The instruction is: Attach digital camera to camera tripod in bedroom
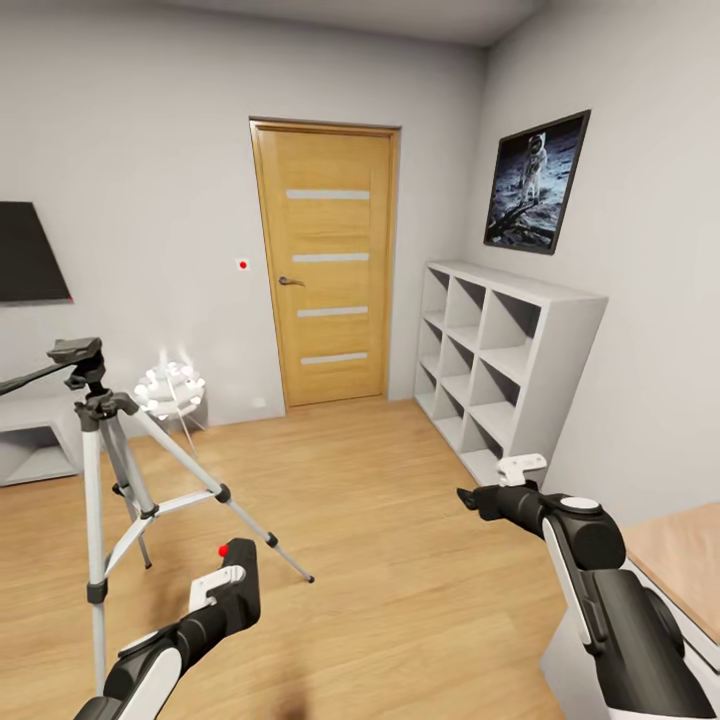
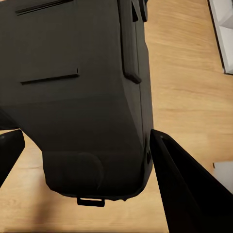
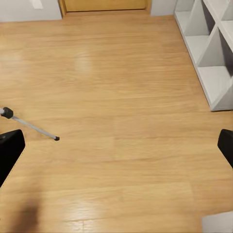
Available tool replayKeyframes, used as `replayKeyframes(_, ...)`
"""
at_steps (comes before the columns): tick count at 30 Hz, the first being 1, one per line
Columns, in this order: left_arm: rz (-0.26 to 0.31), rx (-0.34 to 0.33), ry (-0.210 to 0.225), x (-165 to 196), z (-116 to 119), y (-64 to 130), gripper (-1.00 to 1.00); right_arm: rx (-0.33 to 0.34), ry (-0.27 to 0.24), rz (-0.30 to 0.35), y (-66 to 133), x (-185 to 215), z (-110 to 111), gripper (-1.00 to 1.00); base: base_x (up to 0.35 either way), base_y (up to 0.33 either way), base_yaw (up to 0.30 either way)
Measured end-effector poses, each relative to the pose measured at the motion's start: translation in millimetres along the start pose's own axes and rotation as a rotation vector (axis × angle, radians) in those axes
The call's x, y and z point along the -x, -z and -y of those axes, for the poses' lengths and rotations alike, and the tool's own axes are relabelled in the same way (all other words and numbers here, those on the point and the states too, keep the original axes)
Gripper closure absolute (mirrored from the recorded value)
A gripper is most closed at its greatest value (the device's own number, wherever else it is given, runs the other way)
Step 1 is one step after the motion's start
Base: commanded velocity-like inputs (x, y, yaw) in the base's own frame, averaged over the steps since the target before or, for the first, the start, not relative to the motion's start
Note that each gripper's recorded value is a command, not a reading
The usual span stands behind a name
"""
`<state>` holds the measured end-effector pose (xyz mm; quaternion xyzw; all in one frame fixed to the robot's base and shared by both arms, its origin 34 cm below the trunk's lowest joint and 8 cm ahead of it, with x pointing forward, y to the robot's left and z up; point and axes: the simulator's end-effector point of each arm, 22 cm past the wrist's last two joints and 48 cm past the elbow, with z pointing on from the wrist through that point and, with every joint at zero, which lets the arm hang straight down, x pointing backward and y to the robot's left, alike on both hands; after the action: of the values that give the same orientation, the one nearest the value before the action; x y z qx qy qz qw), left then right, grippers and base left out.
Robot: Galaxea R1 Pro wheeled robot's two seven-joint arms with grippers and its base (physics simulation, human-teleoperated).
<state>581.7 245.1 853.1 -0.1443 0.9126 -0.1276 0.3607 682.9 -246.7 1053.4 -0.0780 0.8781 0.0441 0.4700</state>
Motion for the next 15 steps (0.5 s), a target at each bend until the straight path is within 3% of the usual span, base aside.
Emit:
replayKeyframes(8, -0.033, 0.022, 0.009, -12.2, -8.8, 1.7, 1.00, 0.113, -0.001, -0.005, 8.2, 2.4, -23.8, -1.00, 0.000, 0.000, 0.000)
replayKeyframes(9, -0.040, 0.032, 0.012, -15.4, -12.9, 1.3, 1.00, 0.154, -0.003, -0.007, 10.4, 2.4, -32.0, -1.00, 0.000, 0.000, 0.000)
replayKeyframes(15, -0.022, 0.044, 0.022, -11.9, -14.8, 2.2, 1.00, 0.186, 0.000, -0.009, 13.0, 2.4, -39.3, -1.00, 0.000, 0.000, 0.000)
